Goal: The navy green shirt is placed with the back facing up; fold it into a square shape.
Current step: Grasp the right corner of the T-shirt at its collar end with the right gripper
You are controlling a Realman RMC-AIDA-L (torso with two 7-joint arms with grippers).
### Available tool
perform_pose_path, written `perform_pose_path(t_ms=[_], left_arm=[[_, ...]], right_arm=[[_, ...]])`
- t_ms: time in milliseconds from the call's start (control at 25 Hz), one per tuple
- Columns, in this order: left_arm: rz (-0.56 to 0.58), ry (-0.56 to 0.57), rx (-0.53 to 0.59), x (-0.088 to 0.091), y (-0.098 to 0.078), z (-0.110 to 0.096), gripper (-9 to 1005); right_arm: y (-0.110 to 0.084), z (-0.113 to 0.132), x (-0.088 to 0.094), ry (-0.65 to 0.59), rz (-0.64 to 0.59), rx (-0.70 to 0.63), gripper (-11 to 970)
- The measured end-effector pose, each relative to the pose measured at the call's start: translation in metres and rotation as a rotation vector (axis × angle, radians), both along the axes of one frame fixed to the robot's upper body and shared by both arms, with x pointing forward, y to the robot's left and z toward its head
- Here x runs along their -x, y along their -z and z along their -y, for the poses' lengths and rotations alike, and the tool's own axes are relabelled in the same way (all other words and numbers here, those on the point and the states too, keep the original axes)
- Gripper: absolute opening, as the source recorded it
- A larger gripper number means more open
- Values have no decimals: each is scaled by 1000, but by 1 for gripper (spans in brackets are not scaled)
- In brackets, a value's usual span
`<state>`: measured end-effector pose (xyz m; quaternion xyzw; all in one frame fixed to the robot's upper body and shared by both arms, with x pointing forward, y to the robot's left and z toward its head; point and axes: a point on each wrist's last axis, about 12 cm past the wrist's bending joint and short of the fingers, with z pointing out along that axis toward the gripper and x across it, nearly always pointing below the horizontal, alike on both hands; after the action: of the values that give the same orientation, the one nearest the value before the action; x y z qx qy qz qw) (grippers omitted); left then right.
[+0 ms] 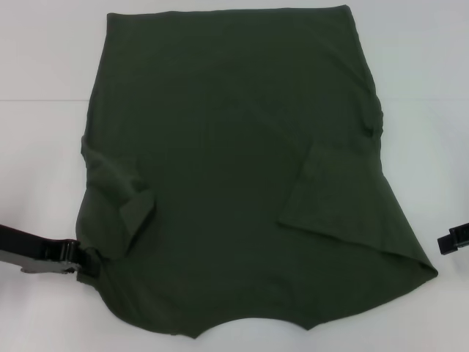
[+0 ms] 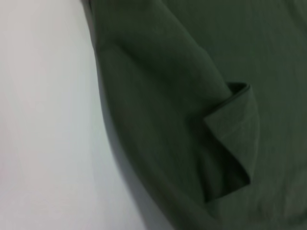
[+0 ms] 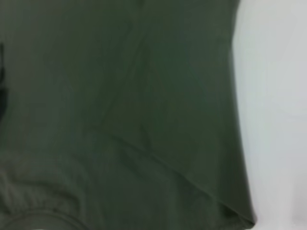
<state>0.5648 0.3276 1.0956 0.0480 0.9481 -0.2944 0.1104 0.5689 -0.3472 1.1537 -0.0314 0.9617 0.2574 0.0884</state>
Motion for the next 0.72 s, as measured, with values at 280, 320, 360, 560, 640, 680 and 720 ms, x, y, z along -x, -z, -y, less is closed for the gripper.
perform_pose_path(t_ms=[280,320,360,560,640,680,720], left_arm=[[-1,1,2,0,0,0,33],[0,0,2,0,0,0,33],[0,-1,3,0,0,0,33],[0,-2,4,0,0,0,33],[1,-2,3,0,0,0,33],[2,-2,4,0,0,0,33],[2,-1,3,-1,-1,0,33]], right_arm=[[15,-6,-4,-12,-3,35,885],[15,-6,-4,-12,-3,35,885],[17,-7,-5,-15,1,40,885],[26,-15,-10,-35,5,49,885],[28,-18,-11,-41,8,48,885],[29,-19,-12,-43,9,48,885],[31,-20,-12,-47,9,47,885]])
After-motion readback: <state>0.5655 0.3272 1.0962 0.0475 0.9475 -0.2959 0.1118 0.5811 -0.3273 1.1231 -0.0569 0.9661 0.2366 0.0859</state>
